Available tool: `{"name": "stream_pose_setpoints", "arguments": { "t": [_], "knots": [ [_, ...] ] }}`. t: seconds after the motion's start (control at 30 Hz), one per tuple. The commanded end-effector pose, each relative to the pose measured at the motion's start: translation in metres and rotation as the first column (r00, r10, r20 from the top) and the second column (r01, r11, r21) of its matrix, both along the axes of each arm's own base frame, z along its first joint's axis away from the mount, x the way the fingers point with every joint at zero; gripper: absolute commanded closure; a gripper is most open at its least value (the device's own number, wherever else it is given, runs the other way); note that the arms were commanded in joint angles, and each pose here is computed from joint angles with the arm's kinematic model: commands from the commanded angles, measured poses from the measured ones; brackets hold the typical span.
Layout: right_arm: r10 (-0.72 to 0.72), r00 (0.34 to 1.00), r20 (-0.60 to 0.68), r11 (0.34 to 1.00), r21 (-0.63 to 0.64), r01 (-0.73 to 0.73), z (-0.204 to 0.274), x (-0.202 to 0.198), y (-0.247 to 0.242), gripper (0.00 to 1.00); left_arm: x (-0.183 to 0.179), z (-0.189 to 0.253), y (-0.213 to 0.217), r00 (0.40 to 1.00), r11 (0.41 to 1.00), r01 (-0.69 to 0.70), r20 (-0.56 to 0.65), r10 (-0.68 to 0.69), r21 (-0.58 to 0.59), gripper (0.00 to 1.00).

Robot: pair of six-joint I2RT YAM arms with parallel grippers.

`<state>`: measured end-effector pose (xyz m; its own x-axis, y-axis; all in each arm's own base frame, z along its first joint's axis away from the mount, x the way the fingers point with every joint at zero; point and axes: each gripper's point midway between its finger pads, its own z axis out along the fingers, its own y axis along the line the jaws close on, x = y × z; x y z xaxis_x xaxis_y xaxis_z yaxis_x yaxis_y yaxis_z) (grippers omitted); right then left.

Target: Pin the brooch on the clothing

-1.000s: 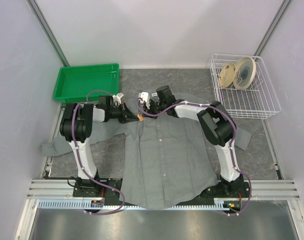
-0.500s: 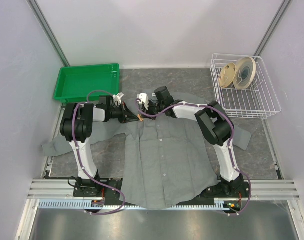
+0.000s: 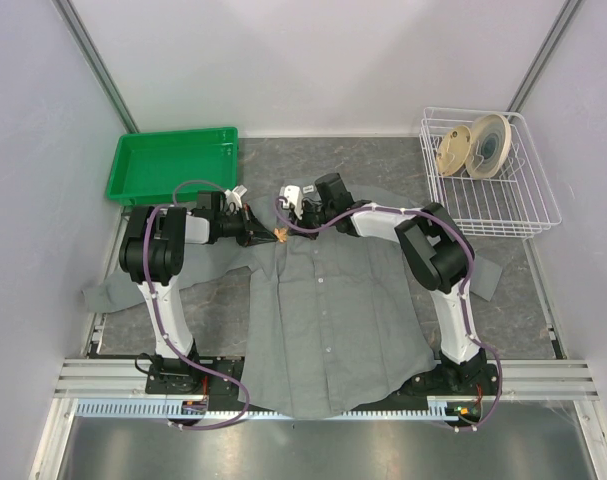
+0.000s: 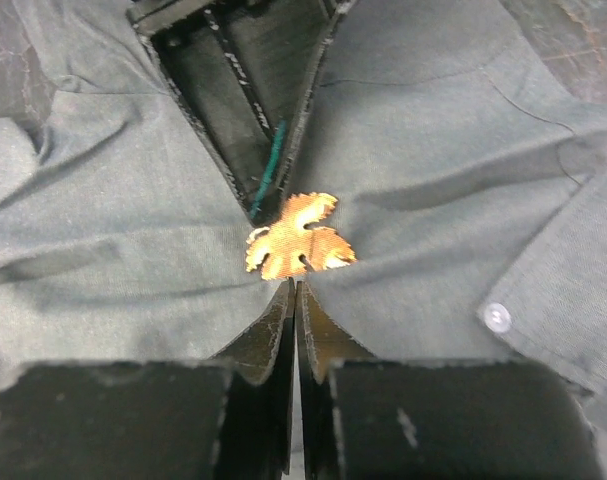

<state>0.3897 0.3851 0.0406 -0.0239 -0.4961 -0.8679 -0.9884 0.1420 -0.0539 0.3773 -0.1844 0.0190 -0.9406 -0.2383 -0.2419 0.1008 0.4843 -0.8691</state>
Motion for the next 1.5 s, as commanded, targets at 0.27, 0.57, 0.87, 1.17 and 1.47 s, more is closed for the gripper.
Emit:
{"name": "stream_pose_setpoints", "arguments": {
  "t": [0.27,0.57,0.87,1.17,1.47],
  "knots": [
    [-0.009,0.997,0.076,0.999,0.052,0.005,0.033,0.018,0.004,0.82,0.0,0.0,-0.005,0.998,0.999,0.05,0.03,-0.049,-0.016,0.98],
    [0.037,0.997,0.07,0.998,0.055,-0.041,0.031,0.009,0.01,0.77,0.0,0.0,-0.005,0.998,0.999,0.049,0.028,-0.049,-0.016,0.98],
    [0.046,0.997,0.069,0.997,0.057,-0.05,0.028,0.008,0.016,0.79,-0.001,0.0,-0.005,0.998,0.999,0.05,0.027,-0.05,-0.016,0.98],
    [0.056,0.997,0.06,0.997,0.057,-0.059,0.025,0.004,0.02,0.85,-0.001,0.0,-0.005,0.998,0.999,0.05,0.028,-0.05,-0.016,0.98],
    [0.053,0.997,0.052,0.997,0.052,-0.056,0.02,0.005,0.022,0.97,0.0,0.001,-0.005,0.998,0.999,0.05,0.03,-0.05,-0.016,0.98]
  ]
}}
